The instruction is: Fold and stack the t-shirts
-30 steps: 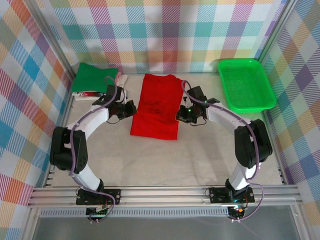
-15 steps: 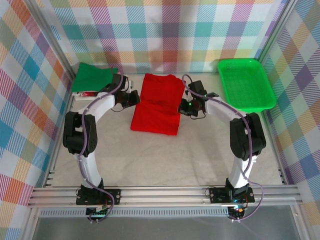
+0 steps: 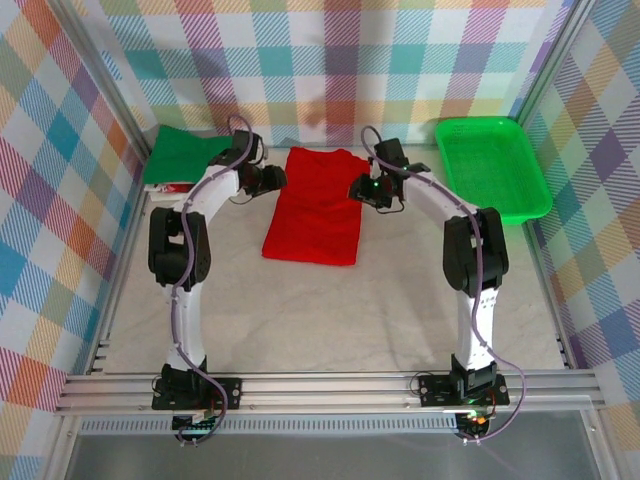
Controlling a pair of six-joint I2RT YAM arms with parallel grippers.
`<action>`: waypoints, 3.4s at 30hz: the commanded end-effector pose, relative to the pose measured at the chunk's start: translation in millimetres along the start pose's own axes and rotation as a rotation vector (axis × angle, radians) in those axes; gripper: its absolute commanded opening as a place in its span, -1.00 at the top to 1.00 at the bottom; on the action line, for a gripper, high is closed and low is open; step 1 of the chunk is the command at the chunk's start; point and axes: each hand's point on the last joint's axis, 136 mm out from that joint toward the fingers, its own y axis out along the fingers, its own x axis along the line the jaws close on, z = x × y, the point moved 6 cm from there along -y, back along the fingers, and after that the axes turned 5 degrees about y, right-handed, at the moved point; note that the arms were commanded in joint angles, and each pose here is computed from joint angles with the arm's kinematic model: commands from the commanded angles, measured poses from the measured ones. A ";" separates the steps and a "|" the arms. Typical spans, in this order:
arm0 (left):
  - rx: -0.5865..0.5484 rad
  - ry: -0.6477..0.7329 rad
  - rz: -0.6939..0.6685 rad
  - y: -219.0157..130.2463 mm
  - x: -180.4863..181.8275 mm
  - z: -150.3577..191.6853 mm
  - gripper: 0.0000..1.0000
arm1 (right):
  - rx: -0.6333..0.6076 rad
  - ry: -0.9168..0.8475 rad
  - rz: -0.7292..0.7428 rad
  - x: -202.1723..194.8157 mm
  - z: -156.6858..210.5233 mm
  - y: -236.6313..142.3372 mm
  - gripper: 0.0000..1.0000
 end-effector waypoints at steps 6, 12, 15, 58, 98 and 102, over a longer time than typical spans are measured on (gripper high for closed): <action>-0.082 0.075 0.066 -60.3 -30.8 63.6 0.15 | 0.088 -0.143 -0.240 36.5 80.4 -47.0 0.71; 0.001 0.043 0.129 -26.8 -16.6 109.3 0.27 | 0.231 -0.088 -0.325 42.9 135.1 -11.2 0.94; 0.062 0.014 0.087 -6.6 -0.7 131.2 0.32 | 0.228 -0.045 -0.273 23.7 142.9 14.6 0.98; 0.222 -0.241 0.110 -84.7 11.7 241.3 0.03 | 0.196 0.124 -0.181 -38.9 142.8 -24.2 0.29; 0.253 -0.189 -0.046 -70.8 21.2 250.5 1.00 | 0.335 0.127 -0.246 -52.6 166.3 5.4 0.08; 0.248 -0.189 -0.049 -70.6 22.3 251.4 1.00 | 0.355 0.131 -0.269 -49.2 170.4 12.9 0.09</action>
